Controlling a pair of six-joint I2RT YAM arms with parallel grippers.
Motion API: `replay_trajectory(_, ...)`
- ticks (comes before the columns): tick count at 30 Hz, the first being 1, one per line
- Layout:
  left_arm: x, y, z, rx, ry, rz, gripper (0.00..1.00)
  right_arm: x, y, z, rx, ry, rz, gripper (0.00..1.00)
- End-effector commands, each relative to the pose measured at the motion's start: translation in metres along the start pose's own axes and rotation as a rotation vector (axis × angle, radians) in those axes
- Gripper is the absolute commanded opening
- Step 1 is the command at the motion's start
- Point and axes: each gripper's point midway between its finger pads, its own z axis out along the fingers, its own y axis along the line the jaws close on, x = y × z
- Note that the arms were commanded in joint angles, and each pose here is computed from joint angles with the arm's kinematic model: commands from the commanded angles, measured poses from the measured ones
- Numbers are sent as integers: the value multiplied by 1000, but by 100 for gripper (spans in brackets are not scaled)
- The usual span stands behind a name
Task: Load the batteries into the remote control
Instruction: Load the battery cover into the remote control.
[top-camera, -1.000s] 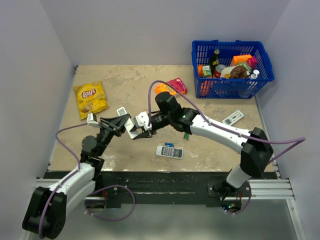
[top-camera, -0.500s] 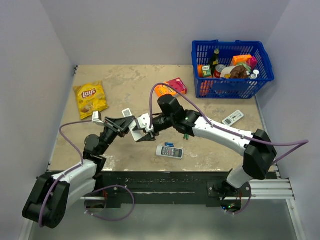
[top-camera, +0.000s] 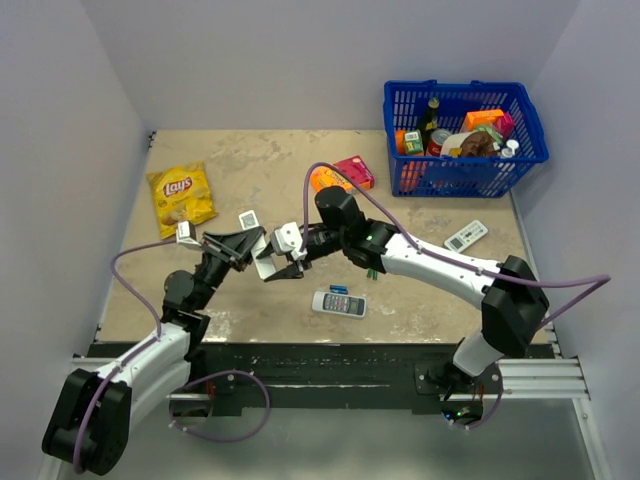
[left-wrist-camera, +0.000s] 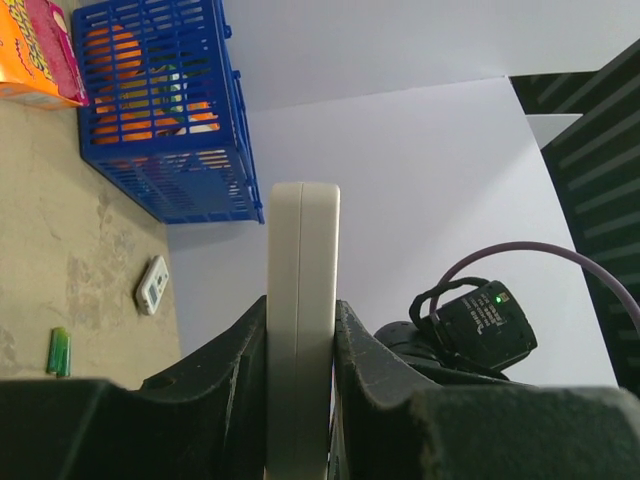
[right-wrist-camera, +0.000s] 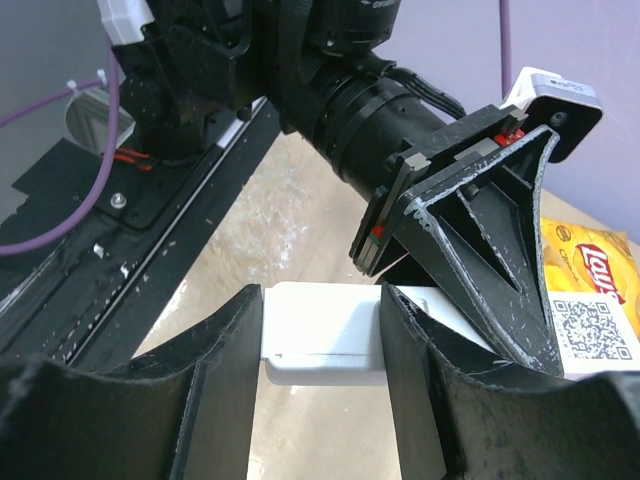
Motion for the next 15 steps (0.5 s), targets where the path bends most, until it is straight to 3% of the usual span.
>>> replay_trajectory(1, 73, -121, -43, 432, 396, 28, 0, 80, -94, -39, 428, 258, 11, 47)
replay_trajectory(7, 75, -127, -45, 443, 403, 44, 0, 86, -105, -48, 499, 285, 20, 45)
replay_trajectory(15, 66, -108, -31, 398, 337, 103, 0, 73, -82, -49, 417, 254, 20, 49)
